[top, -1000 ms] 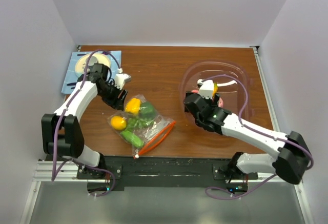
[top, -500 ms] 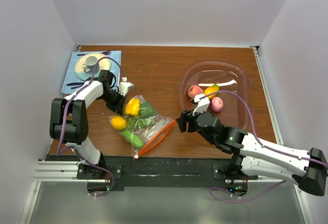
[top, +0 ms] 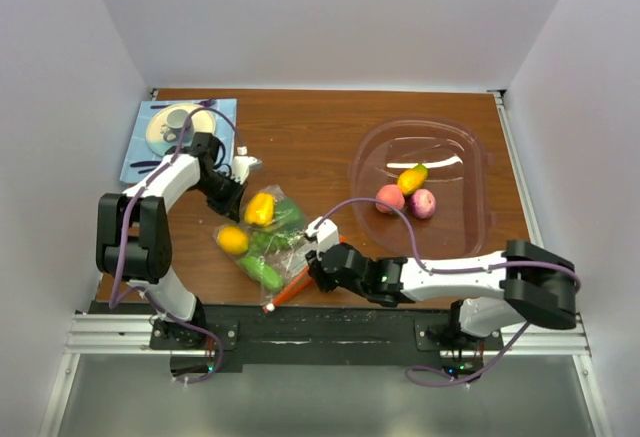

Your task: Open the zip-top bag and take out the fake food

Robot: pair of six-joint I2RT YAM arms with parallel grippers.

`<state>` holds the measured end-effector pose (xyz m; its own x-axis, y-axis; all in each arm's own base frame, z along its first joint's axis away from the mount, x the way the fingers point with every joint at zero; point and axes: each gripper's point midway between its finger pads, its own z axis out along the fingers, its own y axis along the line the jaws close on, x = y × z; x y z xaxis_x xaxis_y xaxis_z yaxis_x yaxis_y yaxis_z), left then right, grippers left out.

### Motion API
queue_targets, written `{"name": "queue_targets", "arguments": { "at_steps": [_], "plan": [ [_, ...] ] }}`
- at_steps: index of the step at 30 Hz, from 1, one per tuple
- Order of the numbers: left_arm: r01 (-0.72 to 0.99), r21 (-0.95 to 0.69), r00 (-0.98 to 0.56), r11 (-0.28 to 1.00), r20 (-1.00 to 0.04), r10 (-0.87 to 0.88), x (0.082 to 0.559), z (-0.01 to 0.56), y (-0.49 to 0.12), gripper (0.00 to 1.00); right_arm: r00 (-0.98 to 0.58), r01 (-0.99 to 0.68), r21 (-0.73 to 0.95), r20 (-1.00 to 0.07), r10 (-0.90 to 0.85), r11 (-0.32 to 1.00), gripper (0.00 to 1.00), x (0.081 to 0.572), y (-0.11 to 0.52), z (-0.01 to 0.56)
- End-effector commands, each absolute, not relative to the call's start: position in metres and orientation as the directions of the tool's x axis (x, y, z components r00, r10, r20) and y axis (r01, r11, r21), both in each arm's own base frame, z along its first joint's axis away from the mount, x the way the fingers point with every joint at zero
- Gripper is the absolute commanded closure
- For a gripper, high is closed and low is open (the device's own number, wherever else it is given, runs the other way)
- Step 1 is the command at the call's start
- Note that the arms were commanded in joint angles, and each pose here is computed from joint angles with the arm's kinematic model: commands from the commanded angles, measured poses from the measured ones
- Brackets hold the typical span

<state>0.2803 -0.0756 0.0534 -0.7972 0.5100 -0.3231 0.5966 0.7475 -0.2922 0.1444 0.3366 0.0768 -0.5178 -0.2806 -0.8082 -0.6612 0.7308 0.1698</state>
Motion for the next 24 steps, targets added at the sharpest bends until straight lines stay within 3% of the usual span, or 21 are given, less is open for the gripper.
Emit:
{"name": "queue_targets", "arguments": {
  "at_steps": [1, 7, 11, 17, 22, 24],
  "plan": [
    [0.588, -0.282, -0.8, 0.758, -0.339, 0.494, 0.278, 0.057, -0.075, 1.0, -0.456, -0.683, 0.19, -0.865, -0.208, 0.706, 0.69, 0.158, 0.373, 0.105],
    [0.586, -0.254, -0.8, 0.769, -0.331, 0.5, 0.279, 0.049, -0.07, 1.0, -0.454, -0.693, 0.163, -0.856, -0.249, 0.703, 0.72, 0.16, 0.383, 0.091],
    [0.584, -0.234, -0.801, 0.778, -0.321, 0.505, 0.28, 0.043, -0.066, 1.0, -0.472, -0.695, 0.168, -0.84, -0.267, 0.7, 0.81, 0.156, 0.381, 0.081],
    [0.58, -0.214, -0.805, 0.786, -0.298, 0.513, 0.277, 0.032, -0.061, 1.0, -0.489, -0.691, 0.187, -0.832, -0.261, 0.699, 0.8, 0.146, 0.371, 0.073],
    [0.57, -0.222, -0.812, 0.791, -0.303, 0.499, 0.28, 0.035, -0.063, 1.0, -0.49, -0.724, 0.198, -0.822, -0.289, 0.661, 0.69, 0.139, 0.385, 0.065],
    [0.569, -0.221, -0.812, 0.792, -0.305, 0.498, 0.281, 0.038, -0.063, 1.0, -0.487, -0.743, 0.208, -0.82, -0.3, 0.637, 0.54, 0.135, 0.395, 0.066]
  ]
}}
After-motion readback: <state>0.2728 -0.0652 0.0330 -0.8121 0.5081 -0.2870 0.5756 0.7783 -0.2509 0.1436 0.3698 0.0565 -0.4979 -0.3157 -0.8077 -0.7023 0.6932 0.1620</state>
